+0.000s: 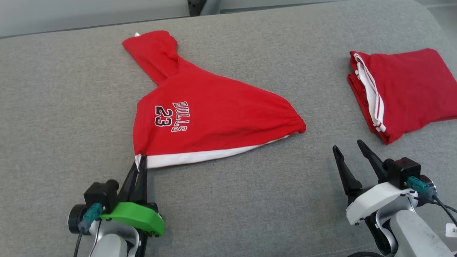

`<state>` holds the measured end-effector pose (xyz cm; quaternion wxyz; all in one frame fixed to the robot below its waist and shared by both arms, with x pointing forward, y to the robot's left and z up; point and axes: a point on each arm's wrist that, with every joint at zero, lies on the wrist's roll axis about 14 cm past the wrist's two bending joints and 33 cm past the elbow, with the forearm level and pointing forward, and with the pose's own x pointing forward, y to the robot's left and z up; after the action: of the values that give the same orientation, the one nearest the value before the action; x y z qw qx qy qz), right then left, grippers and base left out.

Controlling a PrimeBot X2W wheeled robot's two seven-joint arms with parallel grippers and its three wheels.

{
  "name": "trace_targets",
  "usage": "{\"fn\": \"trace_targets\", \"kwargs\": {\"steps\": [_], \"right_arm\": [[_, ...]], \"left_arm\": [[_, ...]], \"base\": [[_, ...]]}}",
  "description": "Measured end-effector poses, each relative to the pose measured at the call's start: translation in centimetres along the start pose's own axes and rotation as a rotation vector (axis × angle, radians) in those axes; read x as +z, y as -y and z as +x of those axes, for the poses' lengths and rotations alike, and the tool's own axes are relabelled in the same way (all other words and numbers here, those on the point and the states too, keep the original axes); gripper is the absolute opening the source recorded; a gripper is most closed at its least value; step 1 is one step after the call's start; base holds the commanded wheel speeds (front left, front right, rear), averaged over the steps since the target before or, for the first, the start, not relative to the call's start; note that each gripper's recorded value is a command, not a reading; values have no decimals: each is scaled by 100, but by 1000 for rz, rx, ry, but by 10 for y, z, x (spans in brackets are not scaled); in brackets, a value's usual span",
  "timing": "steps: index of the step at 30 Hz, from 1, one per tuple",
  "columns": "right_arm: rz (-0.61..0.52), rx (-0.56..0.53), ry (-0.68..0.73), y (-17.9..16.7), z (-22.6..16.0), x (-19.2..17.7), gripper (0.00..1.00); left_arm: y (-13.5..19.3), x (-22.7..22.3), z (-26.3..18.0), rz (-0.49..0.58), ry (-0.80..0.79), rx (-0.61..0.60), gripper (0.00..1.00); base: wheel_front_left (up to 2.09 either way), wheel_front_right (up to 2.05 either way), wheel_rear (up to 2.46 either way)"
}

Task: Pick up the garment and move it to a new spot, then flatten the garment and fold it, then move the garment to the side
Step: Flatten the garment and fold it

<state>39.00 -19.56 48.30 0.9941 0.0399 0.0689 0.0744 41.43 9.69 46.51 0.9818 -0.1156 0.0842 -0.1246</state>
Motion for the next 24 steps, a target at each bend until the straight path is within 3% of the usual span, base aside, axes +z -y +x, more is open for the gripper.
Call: {"fn": "trace_targets", "kwargs": {"steps": [11, 16, 21, 22, 23, 24], "right_arm": [[27, 114, 25, -46, 11, 7, 100], [19, 128, 18, -47, 17, 5, 100], [12, 115, 19, -40, 21, 6, 100], [14, 102, 12, -35, 20, 3, 100], [14, 93, 7, -32, 19, 2, 100], [13, 84, 4, -28, 18, 1, 100]], "left_arm": [[-16, 8, -48, 4, 32, 73, 0], [-29, 28, -26, 36, 73, 100, 0], [-44, 18, -11, 52, 29, 145, 0], [-46, 10, -2, 57, 1, 152, 7], [-48, 5, 2, 60, -16, 154, 44], [-49, -1, 5, 57, -36, 157, 96]], "base": [[0, 0, 0], [0, 0, 0], [0, 0, 0], [0, 0, 0], [0, 0, 0], [0, 0, 0]]}}
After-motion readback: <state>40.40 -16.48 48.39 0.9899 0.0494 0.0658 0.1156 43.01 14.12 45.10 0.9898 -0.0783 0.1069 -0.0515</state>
